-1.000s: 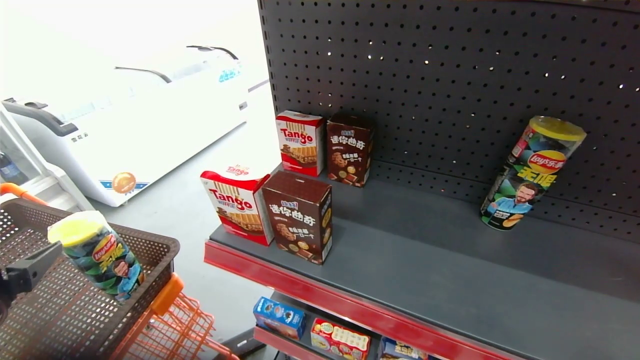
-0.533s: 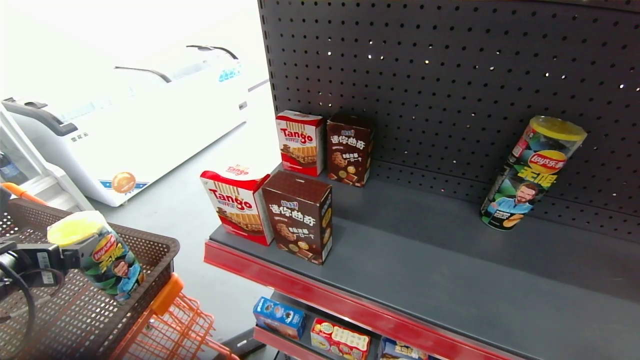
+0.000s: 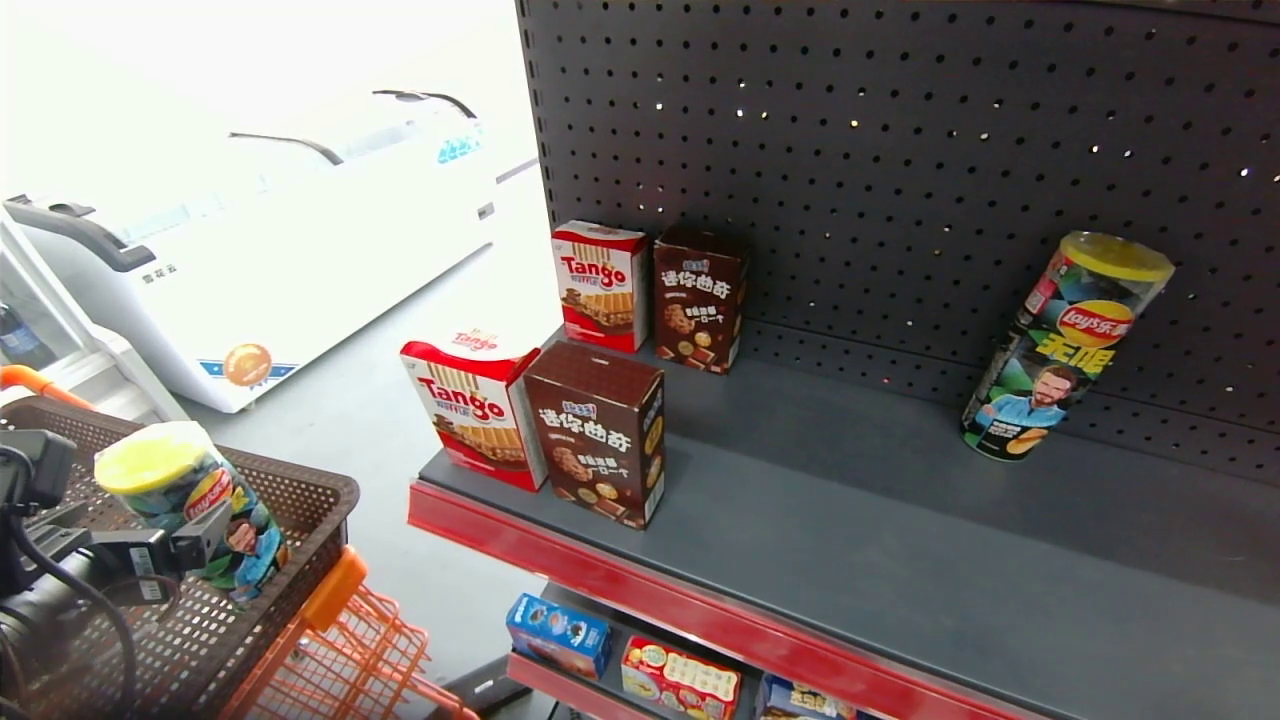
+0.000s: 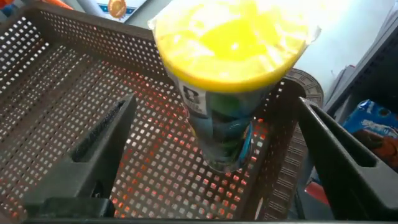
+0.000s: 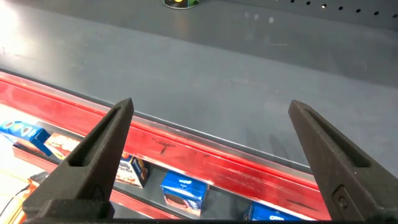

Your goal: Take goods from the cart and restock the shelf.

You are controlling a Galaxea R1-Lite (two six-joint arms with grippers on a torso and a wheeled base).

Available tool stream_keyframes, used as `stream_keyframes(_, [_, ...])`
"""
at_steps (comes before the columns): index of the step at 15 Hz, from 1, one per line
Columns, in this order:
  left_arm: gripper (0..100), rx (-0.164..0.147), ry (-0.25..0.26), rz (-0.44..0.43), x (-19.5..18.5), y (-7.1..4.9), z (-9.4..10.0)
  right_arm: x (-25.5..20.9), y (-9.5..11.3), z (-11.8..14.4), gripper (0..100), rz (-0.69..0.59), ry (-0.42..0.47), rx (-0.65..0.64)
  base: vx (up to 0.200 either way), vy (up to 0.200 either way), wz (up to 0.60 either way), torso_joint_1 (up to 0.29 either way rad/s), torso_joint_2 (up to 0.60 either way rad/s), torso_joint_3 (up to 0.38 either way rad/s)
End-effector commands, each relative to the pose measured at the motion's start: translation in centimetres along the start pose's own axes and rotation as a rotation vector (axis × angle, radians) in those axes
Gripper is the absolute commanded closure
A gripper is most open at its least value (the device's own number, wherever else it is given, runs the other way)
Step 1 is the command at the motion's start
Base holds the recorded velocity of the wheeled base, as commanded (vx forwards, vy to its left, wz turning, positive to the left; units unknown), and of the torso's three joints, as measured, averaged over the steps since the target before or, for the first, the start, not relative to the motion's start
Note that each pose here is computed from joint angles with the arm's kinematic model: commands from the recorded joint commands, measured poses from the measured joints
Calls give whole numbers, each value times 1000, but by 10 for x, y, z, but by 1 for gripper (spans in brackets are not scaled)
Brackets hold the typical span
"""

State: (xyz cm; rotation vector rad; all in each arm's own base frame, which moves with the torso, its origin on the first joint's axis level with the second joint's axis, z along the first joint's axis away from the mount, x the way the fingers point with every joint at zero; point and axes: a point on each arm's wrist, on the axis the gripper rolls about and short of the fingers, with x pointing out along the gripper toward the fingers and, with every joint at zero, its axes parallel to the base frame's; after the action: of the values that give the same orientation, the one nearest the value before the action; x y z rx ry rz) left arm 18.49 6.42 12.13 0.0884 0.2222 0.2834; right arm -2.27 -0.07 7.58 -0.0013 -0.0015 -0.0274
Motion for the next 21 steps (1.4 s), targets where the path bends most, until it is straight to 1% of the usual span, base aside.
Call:
stream_keyframes(1, [0, -10, 74, 8, 9, 1, -22, 0, 0, 0, 0, -2, 0, 0, 0, 0, 0, 0, 0, 0])
stream_keyframes(4, [0, -13, 23, 16, 20, 2, -23, 0, 0, 0, 0, -2, 0, 0, 0, 0, 0, 0, 0, 0])
stream_keyframes(5, [0, -13, 24, 16, 22, 2, -25, 0, 0, 0, 0, -2, 0, 0, 0, 0, 0, 0, 0, 0])
stream_keyframes(9, [0, -16, 70, 10, 34, 1, -37, 0, 0, 0, 0, 0, 0, 0, 0, 0, 0, 0, 0, 0])
stream_keyframes(10, [0, -17, 71, 10, 36, 1, -37, 0, 0, 0, 0, 0, 0, 0, 0, 0, 0, 0, 0, 0])
stream_keyframes(12, [0, -15, 57, 10, 46, 1, -35, 0, 0, 0, 0, 0, 0, 0, 0, 0, 0, 0, 0, 0])
stream_keyframes(13, [0, -13, 38, 5, 55, 0, -32, 0, 0, 0, 0, 0, 0, 0, 0, 0, 0, 0, 0, 0])
stream_keyframes(15, [0, -11, 20, 3, 65, 0, -29, 0, 0, 0, 0, 0, 0, 0, 0, 0, 0, 0, 0, 0])
stream_keyframes(17, [0, -11, 12, 4, 70, 1, -28, 0, 0, 0, 0, -2, 0, 0, 0, 0, 0, 0, 0, 0])
stream_keyframes(18, [0, -9, -4, 2, 80, 0, -26, 0, 0, 0, 0, 0, 0, 0, 0, 0, 0, 0, 0, 0])
stream_keyframes(19, [100, -8, -9, -2, 82, -1, -25, 0, 0, 0, 0, 0, 0, 0, 0, 0, 0, 0, 0, 0])
stream_keyframes(21, [100, -3, -6, -21, 85, -6, -24, 0, 0, 0, 0, -2, 0, 0, 0, 0, 0, 0, 0, 0])
